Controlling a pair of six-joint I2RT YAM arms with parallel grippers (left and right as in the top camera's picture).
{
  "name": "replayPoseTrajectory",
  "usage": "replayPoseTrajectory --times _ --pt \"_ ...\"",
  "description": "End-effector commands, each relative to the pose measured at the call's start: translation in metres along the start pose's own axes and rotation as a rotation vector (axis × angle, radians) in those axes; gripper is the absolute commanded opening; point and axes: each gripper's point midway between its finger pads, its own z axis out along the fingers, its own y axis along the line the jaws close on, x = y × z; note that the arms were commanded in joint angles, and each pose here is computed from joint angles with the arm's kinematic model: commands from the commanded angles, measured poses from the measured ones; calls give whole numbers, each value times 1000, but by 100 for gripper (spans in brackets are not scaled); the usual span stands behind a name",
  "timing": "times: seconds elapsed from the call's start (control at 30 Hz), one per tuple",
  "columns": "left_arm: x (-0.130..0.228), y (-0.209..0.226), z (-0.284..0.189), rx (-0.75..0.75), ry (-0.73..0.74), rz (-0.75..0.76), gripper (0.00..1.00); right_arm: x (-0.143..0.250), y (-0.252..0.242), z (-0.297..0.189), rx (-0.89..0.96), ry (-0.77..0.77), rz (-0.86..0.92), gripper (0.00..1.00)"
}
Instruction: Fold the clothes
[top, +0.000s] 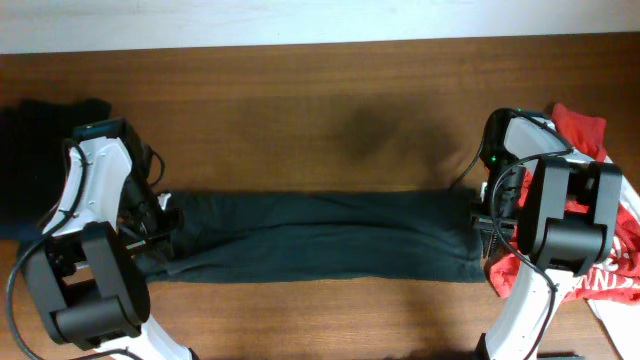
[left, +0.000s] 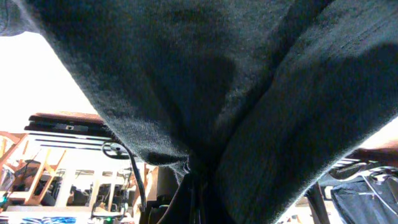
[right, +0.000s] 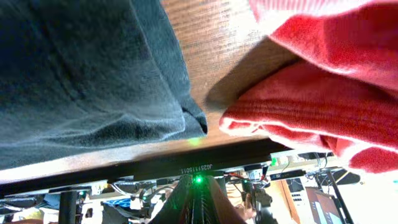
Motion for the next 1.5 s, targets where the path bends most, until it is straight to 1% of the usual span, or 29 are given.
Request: replayPoseTrajectory --times 0.0,0.03,0.1,0.13,0.17,0.2,0.27,0.37,0.5,0.53,0.57,0.6,0.7,0.83,0.9,0.97,1.0,1.03,1.1,1.13,1.2,1.27,1.37,1.4,1.47 --pt "6 -4 0 19 2 -6 0 -4 -5 -11 6 -58 -6 7" --pt "7 -4 2 21 10 -7 0 -9 -1 -28 -26 -126 -11 7" --pt "9 1 6 -12 23 -18 0 -17 19 -64 -149 -266 -122 8" --pt "9 12 5 -74 17 -68 0 -19 28 -73 -194 -305 -168 11" --pt "7 28 4 -168 -1 -154 1 -21 33 -75 -221 -318 -198 13" --pt "7 38 3 -220 -13 -203 0 -26 34 -74 -224 -335 -199 13" --pt "2 37 9 -213 -24 -204 1 -33 35 -76 -225 -362 -201 13" --pt "5 37 34 -212 14 -223 0 -40 36 -78 -226 -391 -202 13" --pt "-18 31 34 -168 -81 -227 0 -43 37 -79 -227 -403 -203 13" --pt "-28 22 30 -114 -129 -226 0 -44 37 -79 -227 -408 -203 13" --pt "-40 14 22 -66 -196 -220 0 -44 37 -80 -227 -410 -203 13" --pt "-63 0 3 2 -340 -197 0 -45 37 -80 -227 -414 -203 14" --pt "-86 -31 -25 93 -525 -124 0 -46 37 -80 -227 -416 -203 14" --pt "-87 -56 -27 57 -566 -38 1 -46 37 -80 -227 -416 -203 14" --pt "-87 -51 -19 6 -554 -41 2 -45 37 -80 -227 -416 -203 15" --pt "-91 -47 -6 -13 -549 -46 34 -45 37 -80 -227 -416 -203 15" --pt "-93 -47 -6 -15 -559 -46 49 -45 37 -80 -227 -416 -203 15" --pt "-98 -48 -11 -14 -584 -25 54 -46 37 -80 -227 -416 -203 21" --pt "-105 -46 -35 -21 -647 -39 54 -46 37 -80 -227 -417 -203 23" --pt "-110 -33 -62 -55 -720 -75 54 -46 37 -80 -227 -418 -203 23" --pt "-121 -9 -89 -95 -807 -148 53 -47 37 -81 -227 -424 -203 23" --pt "-125 10 -91 -85 -812 -201 40 -47 37 -81 -227 -423 -203 23" --pt "-125 21 -78 -4 -759 -236 41 -47 37 -81 -227 -423 -203 24" --pt "-124 24 -69 -6 -739 -244 44 -47 37 -81 -227 -423 -203 24" --pt "-127 26 -45 -12 -711 -248 44 -47 37 -81 -227 -422 -203 24"
